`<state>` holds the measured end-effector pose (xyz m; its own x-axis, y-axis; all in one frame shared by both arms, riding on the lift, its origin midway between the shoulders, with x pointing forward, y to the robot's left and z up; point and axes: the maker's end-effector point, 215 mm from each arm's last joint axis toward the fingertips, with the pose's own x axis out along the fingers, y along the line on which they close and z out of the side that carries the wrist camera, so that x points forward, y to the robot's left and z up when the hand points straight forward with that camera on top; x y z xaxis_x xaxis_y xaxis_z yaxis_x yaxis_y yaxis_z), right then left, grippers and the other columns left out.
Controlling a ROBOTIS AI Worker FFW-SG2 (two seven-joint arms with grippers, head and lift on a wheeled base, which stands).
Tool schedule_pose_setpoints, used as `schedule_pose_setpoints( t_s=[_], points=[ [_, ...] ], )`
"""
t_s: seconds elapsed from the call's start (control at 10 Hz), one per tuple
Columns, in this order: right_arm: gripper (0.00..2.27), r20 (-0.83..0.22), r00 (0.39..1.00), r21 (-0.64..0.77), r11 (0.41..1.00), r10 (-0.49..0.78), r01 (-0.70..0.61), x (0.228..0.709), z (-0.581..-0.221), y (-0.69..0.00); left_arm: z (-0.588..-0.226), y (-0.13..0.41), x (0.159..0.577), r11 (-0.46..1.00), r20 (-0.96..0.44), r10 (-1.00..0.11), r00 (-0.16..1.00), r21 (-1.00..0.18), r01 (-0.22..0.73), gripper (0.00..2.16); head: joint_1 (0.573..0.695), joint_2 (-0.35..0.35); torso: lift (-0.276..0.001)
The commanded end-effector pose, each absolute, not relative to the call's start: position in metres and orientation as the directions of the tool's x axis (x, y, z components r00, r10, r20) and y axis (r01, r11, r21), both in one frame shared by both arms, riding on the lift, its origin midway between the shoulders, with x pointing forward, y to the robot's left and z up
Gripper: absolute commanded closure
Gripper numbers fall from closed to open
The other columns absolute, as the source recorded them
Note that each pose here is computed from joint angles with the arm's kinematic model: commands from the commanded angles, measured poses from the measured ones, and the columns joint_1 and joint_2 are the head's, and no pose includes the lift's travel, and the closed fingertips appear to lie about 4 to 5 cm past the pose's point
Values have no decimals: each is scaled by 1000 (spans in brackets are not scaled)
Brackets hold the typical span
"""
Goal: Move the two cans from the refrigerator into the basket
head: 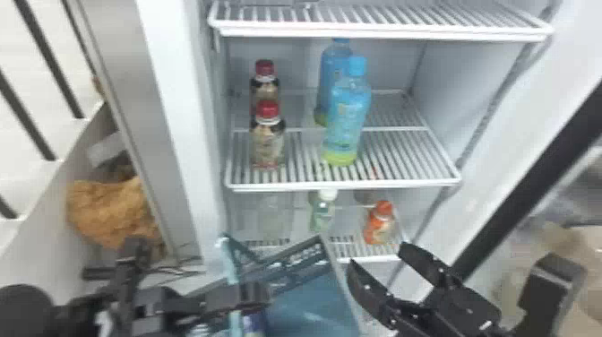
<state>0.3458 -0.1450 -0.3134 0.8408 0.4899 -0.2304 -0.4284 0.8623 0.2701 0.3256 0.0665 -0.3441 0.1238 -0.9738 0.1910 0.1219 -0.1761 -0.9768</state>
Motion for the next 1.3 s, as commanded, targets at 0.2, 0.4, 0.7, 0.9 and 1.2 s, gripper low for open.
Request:
schedule_pose_setpoints(
  t_s=[0.2,0.4,0.7,0.9,1.2],
  points=[
    [170,-161,912,175,920,378,-350,331,-311,-194,-346,66,325,-171,186,-975,124,-978,118,1190,695,-181,-25],
    [173,-106,939,140,940,327,-312,320,-315,-214,-348,66,324,-172,185,-975,125,-979,113,1190,695,-229,-25],
    [173,-81,964,53,967,254,-250,305,-313,-246,-349,65,324,-172,185,-975,124,-979,110,1190,695,-297,-25],
    [173,-91,962,41,967,256,-253,295,-311,-246,-348,64,324,-173,186,-975,122,-979,111,1190,695,-326,-25],
    [173,-107,961,41,966,257,-254,286,-311,-245,-348,64,324,-174,187,-975,123,-979,109,1190,695,-338,-25]
  ],
)
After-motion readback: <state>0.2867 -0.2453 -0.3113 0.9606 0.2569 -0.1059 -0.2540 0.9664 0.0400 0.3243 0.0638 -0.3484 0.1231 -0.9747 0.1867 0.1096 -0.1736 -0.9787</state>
